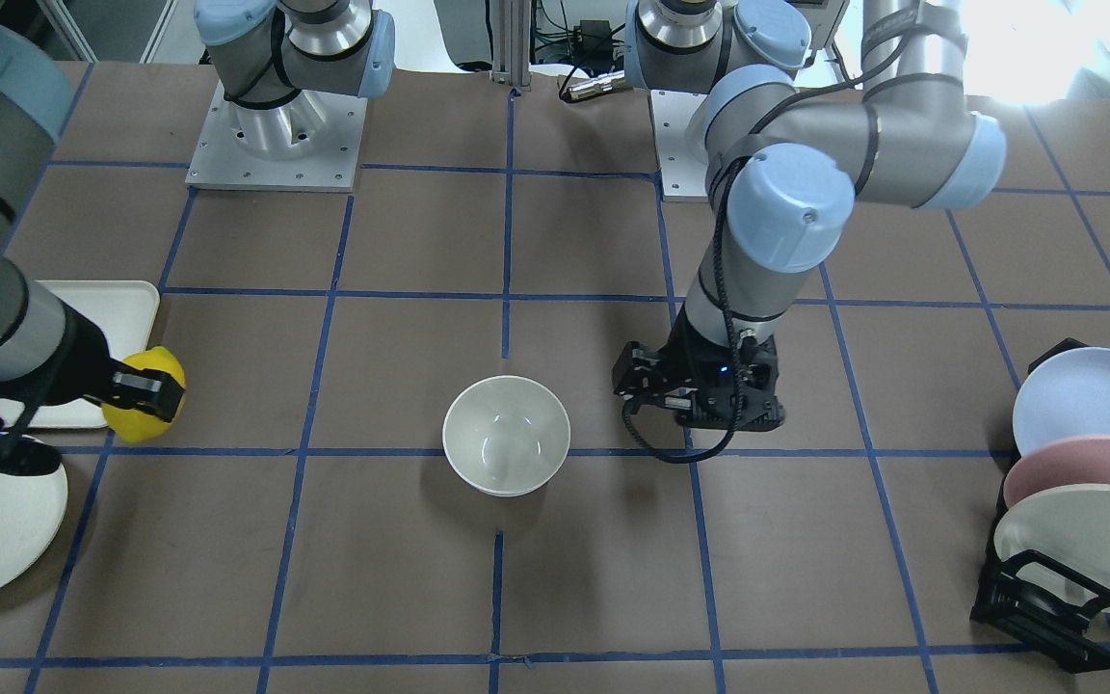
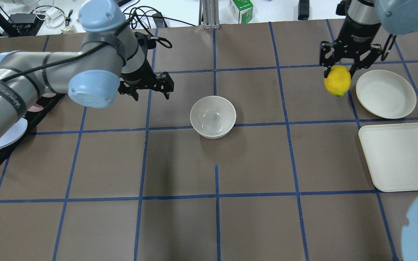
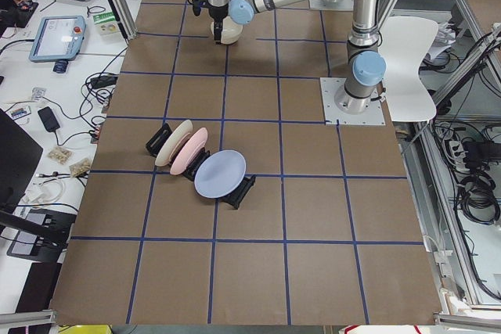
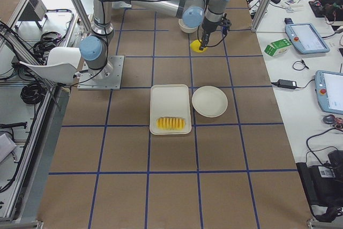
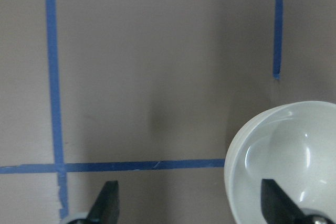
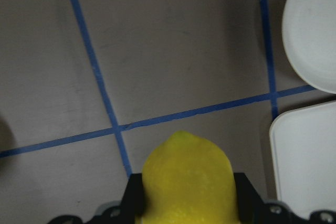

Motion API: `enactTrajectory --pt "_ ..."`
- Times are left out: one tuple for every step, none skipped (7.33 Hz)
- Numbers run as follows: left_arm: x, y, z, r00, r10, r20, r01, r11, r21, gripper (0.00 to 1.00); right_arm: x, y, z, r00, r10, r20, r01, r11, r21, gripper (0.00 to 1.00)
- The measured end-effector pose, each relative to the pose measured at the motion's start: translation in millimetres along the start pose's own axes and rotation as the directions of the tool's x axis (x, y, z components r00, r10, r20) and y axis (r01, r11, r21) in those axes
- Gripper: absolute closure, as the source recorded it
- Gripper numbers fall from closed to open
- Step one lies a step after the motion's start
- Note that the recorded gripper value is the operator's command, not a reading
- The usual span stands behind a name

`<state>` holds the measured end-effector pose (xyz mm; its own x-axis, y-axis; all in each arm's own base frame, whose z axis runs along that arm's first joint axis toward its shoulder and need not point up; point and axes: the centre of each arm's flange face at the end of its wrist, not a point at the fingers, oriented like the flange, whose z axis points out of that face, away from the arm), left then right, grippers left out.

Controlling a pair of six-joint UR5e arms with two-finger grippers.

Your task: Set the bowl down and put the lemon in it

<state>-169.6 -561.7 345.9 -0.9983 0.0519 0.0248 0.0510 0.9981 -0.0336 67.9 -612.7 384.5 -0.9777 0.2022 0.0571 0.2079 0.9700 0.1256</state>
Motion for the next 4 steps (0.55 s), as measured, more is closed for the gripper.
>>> enactTrajectory --pt "-22 8 -26 0.999 0.024 0.028 -0.024 1.000 -0.011 0.00 -44 16 -4 1.000 0.023 0.020 -0.023 1.000 0.015 1.00" --pt "-36 16 -48 0.999 0.026 0.040 -0.026 1.000 0.000 0.00 -84 30 -6 0.996 0.057 0.073 -0.059 0.998 0.027 1.00" --pt "-49 22 -63 0.999 0.031 0.045 -0.031 0.999 0.014 0.00 -113 38 -6 0.989 0.076 0.123 -0.081 0.996 0.033 1.00" --pt "-60 28 -70 0.998 0.040 0.047 -0.041 0.999 0.022 0.00 -139 46 -1 0.987 0.071 0.143 -0.076 0.997 0.033 1.00"
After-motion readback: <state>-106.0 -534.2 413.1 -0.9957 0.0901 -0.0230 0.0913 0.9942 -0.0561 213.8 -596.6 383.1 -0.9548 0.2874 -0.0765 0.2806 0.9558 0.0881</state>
